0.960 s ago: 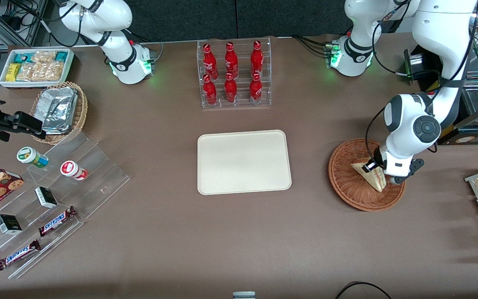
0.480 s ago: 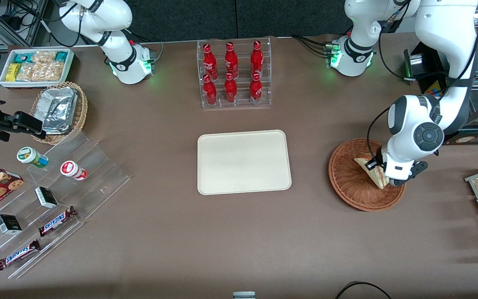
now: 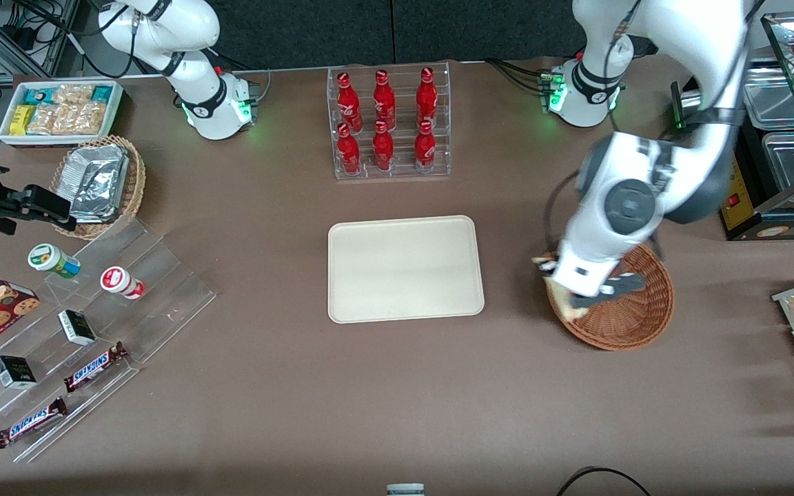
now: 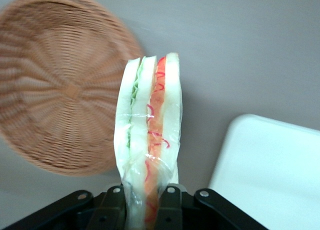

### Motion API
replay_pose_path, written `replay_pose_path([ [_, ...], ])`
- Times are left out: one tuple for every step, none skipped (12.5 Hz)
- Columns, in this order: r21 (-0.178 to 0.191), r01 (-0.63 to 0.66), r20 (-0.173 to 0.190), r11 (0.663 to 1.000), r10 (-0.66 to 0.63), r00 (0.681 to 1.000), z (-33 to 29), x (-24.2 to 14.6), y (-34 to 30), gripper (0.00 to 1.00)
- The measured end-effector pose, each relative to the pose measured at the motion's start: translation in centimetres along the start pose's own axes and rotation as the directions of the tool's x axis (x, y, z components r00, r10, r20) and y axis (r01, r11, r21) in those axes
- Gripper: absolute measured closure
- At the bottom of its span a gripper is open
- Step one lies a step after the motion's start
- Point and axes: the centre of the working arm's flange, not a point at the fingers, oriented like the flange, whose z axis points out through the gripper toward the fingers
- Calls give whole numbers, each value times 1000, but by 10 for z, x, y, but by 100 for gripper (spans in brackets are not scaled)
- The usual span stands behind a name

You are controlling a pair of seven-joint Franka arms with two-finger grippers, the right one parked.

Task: Place sandwich from basket to tray
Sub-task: 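Lift the sandwich and carry it with the left gripper over the cream tray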

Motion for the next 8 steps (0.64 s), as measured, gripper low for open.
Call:
replay_pose_path([
  [-11, -38, 0, 999, 38, 999, 0, -12, 28, 82],
  [-27, -67, 4, 997, 67, 998, 1, -24, 56, 82],
  [-40, -96, 7, 995, 96, 995, 4, -33, 82, 82],
  [-43, -128, 9, 991, 129, 992, 9, -43, 106, 82],
  [-40, -158, 14, 987, 159, 987, 16, -51, 129, 82],
  [-35, -186, 23, 982, 187, 982, 23, -59, 151, 82],
  [-30, -212, 37, 977, 213, 976, 33, -69, 171, 82],
  [-29, -238, 50, 971, 240, 970, 46, -82, 191, 82],
])
